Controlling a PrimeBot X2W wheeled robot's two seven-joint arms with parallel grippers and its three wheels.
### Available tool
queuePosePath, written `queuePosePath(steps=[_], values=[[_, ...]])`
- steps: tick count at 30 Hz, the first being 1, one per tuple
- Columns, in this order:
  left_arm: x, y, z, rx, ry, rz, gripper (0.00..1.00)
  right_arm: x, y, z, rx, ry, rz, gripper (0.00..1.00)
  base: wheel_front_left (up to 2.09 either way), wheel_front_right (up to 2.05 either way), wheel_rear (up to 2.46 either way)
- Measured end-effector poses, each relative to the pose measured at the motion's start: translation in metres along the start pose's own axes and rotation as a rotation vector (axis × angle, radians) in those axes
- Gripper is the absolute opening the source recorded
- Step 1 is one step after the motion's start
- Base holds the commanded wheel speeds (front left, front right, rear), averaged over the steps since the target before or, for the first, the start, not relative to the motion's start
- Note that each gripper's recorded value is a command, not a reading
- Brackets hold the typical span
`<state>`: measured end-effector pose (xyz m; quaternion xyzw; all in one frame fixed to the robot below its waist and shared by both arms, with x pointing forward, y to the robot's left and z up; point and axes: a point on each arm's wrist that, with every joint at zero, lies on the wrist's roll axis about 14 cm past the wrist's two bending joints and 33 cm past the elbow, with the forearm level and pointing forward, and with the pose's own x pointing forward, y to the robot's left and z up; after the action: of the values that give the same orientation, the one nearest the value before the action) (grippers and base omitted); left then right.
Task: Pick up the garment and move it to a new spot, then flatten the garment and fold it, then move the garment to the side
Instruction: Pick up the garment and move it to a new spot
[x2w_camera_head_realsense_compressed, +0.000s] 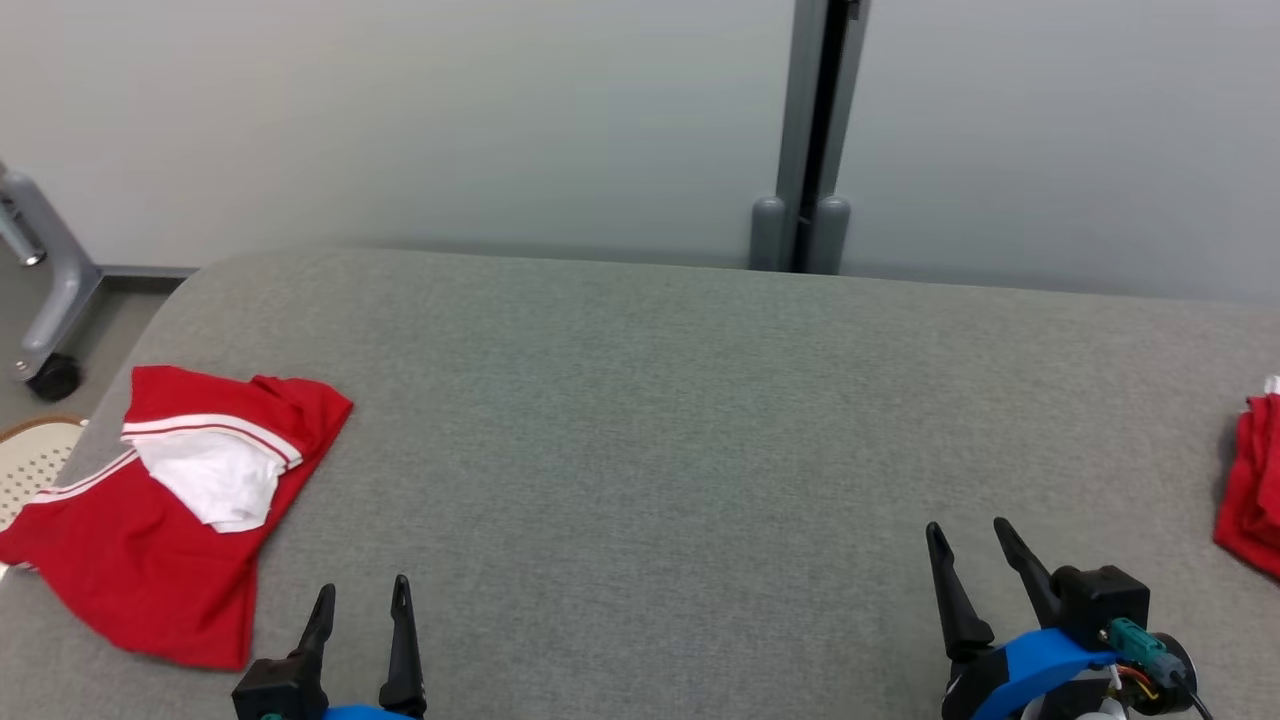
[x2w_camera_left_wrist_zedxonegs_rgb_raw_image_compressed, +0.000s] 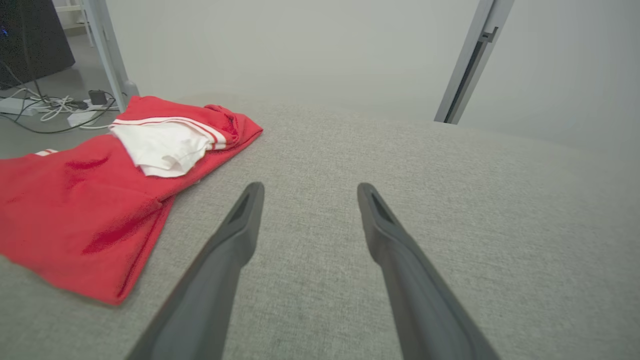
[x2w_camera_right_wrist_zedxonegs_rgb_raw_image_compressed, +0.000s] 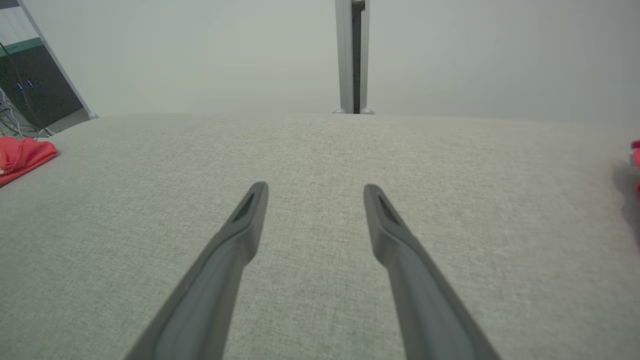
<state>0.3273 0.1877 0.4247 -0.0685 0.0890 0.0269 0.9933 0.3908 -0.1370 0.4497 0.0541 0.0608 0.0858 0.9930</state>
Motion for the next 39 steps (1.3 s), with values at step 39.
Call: queuePosePath(steps=[39], values=[[0.028,0.174,0.046,-0.088,-0.057,0.384,1.0,0.073,0.128,-0.065,-0.022,0.147,0.4,1.0,0.0,0.0,0.0]])
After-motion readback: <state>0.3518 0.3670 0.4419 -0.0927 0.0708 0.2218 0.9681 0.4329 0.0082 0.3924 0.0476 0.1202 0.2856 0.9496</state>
